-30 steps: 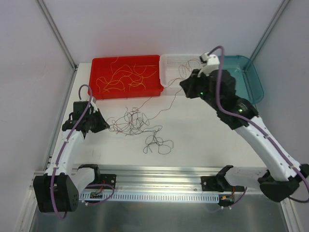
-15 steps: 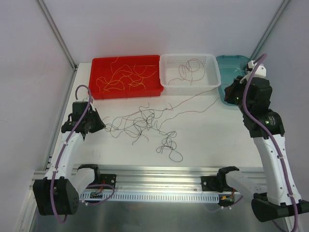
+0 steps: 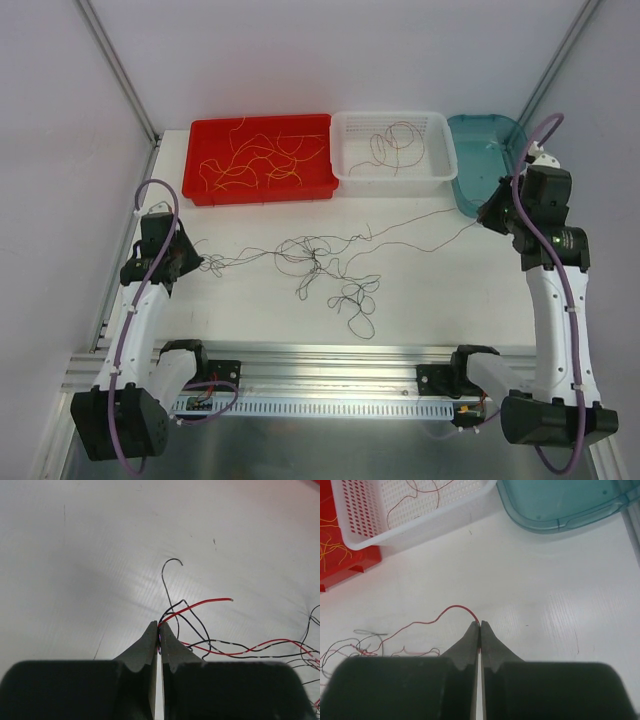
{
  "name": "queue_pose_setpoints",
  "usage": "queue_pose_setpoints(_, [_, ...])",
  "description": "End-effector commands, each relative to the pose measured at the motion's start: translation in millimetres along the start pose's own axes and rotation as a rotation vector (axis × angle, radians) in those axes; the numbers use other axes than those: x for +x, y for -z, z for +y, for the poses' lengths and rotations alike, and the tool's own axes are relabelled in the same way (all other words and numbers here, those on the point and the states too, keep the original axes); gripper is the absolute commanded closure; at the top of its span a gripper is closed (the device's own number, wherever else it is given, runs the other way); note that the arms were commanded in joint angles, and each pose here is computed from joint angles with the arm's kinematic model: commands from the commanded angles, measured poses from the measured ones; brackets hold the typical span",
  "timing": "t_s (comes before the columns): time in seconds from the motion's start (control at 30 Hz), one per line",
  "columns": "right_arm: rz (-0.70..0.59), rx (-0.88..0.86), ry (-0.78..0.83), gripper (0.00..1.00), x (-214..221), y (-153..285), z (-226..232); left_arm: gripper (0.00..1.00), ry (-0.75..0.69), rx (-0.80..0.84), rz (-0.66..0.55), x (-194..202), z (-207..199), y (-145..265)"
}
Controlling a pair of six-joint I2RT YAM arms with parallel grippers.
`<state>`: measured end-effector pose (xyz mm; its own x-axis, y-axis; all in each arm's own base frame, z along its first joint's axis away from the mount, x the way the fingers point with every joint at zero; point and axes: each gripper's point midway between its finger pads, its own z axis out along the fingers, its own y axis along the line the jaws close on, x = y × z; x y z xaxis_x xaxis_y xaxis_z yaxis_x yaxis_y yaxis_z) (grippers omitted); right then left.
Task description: Untangle the cables
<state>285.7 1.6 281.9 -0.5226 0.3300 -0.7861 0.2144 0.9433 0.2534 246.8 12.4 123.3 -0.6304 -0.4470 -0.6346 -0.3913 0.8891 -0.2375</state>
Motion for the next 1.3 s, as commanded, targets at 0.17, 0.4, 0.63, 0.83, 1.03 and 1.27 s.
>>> queue_pose_setpoints(0.17, [-0.211, -0.482, 0.041, 0.99, -100.8, 87.9, 103.3, 1.00, 0.026, -0.035, -0.010, -5.6, 6.2, 2.3])
queue_pose_setpoints(0.4, [-0.438, -1.056, 0.091, 0.99, -152.7, 195.8, 191.1, 1.00, 0.013, 0.019, 0.018, -2.1, -3.6, 0.5])
queue_pose_setpoints(0.63, [-0.194, -0.659, 0.295, 0.99, -53.5, 75.3, 173.0, 1.00, -0.012, 0.178, 0.060, 4.1, -30.6, -0.6])
queue_pose_setpoints(0.83, [0.035, 0.025, 0.311, 0.99, 21.0, -14.9, 44.8, 1.00, -0.013, 0.190, 0.050, 3.2, -32.6, 1.4])
queue_pose_setpoints(1.03, [0.141, 0.217, 0.375, 0.99, 64.5, -30.3, -3.0, 0.94, -0.032, 0.333, 0.063, 6.7, -57.6, 7.9])
queue_pose_setpoints(1.27, [0.072, -0.050, 0.316, 0.99, 49.3, -3.2, 44.9, 0.26, -0.129, 0.573, 0.084, 11.3, -112.8, 40.2])
